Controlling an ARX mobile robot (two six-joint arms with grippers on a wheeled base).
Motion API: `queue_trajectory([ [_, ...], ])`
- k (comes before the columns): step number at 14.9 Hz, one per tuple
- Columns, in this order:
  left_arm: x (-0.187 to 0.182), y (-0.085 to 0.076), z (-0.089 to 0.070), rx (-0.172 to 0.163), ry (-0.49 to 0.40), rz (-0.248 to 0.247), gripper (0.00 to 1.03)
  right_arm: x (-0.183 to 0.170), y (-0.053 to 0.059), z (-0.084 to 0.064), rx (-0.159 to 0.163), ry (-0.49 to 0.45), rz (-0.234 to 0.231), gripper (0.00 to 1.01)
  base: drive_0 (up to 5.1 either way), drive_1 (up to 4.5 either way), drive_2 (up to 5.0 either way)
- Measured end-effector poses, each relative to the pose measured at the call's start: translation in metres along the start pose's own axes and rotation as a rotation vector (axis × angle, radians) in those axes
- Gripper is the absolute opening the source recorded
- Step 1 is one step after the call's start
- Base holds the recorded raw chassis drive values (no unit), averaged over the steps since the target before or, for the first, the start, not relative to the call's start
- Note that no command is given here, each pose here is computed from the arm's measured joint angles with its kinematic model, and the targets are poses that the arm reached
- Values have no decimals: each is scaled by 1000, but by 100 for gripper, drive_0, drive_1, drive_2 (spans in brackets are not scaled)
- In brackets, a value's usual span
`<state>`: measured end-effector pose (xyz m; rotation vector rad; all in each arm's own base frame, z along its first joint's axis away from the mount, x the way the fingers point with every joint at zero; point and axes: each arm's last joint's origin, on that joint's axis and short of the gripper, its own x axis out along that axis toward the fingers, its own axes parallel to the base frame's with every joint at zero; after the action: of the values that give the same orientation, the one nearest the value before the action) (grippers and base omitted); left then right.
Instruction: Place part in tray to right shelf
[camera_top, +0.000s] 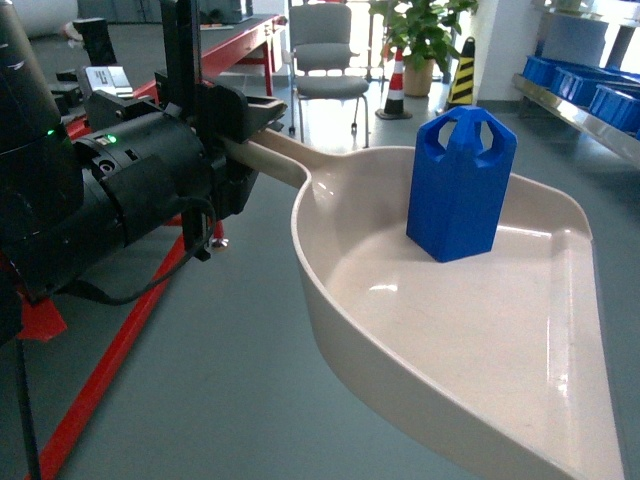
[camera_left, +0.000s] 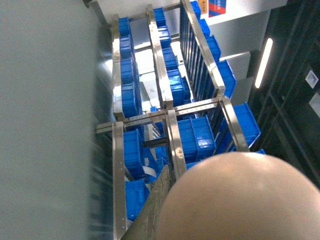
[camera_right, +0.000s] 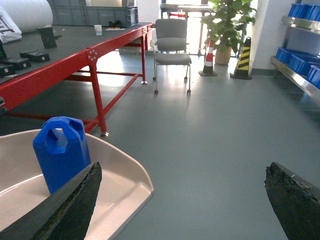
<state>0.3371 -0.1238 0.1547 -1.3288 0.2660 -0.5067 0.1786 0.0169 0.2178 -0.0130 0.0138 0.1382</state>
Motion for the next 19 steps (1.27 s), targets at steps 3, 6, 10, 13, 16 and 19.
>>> queue_trajectory([
  [3,0,1,0,-2,2,8,12,0,0,-1,1,4,0,98,-5,426,-435],
  [6,0,1,0,-2,4,11,12,0,0,-1,1,11,0,98,0,431,-430],
  [10,0,1,0,-2,3,8,12,0,0,-1,1,7,0,98,1,431,-429],
  [13,0,1,0,-2,3,12,12,0,0,-1,0,9,0,98,-9,422,-439],
  [16,0,1,0,-1,2,9,12,0,0,0,0,5,1,98,3,433,-427],
  [19,0,1,0,-2,2,11,12,0,0,-1,0,8,2,98,5,435,-425],
])
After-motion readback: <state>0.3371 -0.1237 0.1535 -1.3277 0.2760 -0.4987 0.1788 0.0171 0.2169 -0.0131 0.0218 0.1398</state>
